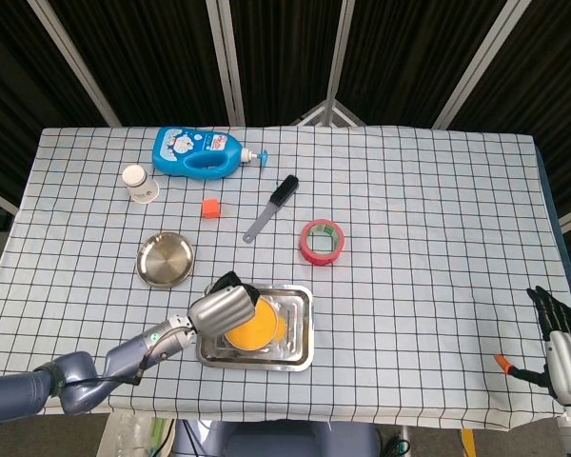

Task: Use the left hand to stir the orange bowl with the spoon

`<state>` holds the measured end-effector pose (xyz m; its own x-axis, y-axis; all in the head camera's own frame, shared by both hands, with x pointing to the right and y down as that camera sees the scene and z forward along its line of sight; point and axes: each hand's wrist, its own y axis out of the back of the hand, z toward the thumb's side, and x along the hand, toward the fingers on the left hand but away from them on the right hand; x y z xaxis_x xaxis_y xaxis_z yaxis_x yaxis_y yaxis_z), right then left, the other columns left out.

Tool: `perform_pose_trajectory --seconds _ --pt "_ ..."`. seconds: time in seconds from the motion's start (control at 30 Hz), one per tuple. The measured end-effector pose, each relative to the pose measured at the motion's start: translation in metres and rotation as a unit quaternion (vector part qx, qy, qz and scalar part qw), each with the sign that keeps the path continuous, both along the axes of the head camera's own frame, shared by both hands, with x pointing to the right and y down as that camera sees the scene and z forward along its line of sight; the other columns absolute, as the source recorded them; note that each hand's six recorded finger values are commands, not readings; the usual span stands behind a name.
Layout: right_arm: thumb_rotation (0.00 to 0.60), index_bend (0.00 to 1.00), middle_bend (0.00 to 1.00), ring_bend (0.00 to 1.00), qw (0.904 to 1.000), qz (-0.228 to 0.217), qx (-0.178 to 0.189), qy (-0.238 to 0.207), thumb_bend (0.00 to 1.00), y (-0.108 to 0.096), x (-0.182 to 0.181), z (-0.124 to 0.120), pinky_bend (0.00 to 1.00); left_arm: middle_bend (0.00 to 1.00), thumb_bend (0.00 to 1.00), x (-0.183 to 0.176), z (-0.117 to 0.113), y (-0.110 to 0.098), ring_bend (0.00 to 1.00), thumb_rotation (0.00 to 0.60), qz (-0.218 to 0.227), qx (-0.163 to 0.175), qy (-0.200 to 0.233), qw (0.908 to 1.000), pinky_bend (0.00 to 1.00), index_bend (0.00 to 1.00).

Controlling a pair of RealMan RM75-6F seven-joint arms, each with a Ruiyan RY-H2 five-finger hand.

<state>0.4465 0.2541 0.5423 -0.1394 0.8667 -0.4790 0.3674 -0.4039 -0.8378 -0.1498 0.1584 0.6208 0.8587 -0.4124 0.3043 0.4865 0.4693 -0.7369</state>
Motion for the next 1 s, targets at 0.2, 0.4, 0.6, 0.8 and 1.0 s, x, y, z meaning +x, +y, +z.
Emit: perform_pose_trajectory --seconds 0.2,0.4,0.6,0.8,1.0 --pt "0.600 0.00 0.00 0.00 1.0000 0.002 -0.002 0.001 0.20 0.001 0.001 0.000 0.00 1.00 0.58 0.004 0.002 0.006 1.00 0.600 0.000 -0.006 0.005 1.0000 1.00 0.83" --pt "0.600 0.00 0.00 0.00 1.0000 0.004 -0.002 0.002 0.20 0.000 0.002 0.000 0.00 1.00 0.58 0.011 -0.006 -0.008 1.00 0.600 -0.028 -0.008 0.031 0.9991 1.00 0.83" --pt "0.600 0.00 0.00 0.00 1.0000 0.003 0.000 0.002 0.20 0.000 0.002 0.000 0.00 1.00 0.58 0.013 0.001 0.005 1.00 0.600 0.052 0.020 -0.016 0.9983 1.00 0.83" --pt "0.600 0.00 0.00 0.00 1.0000 0.003 0.000 0.003 0.20 0.000 0.002 -0.001 0.00 1.00 0.58 0.016 -0.004 0.013 1.00 0.600 0.085 0.030 -0.013 0.9959 1.00 0.83" --pt "0.600 0.00 0.00 0.00 1.0000 0.003 -0.001 0.005 0.20 0.000 0.003 0.000 0.00 1.00 0.58 0.021 -0.011 0.004 1.00 0.600 0.069 0.032 0.005 0.9970 1.00 0.83"
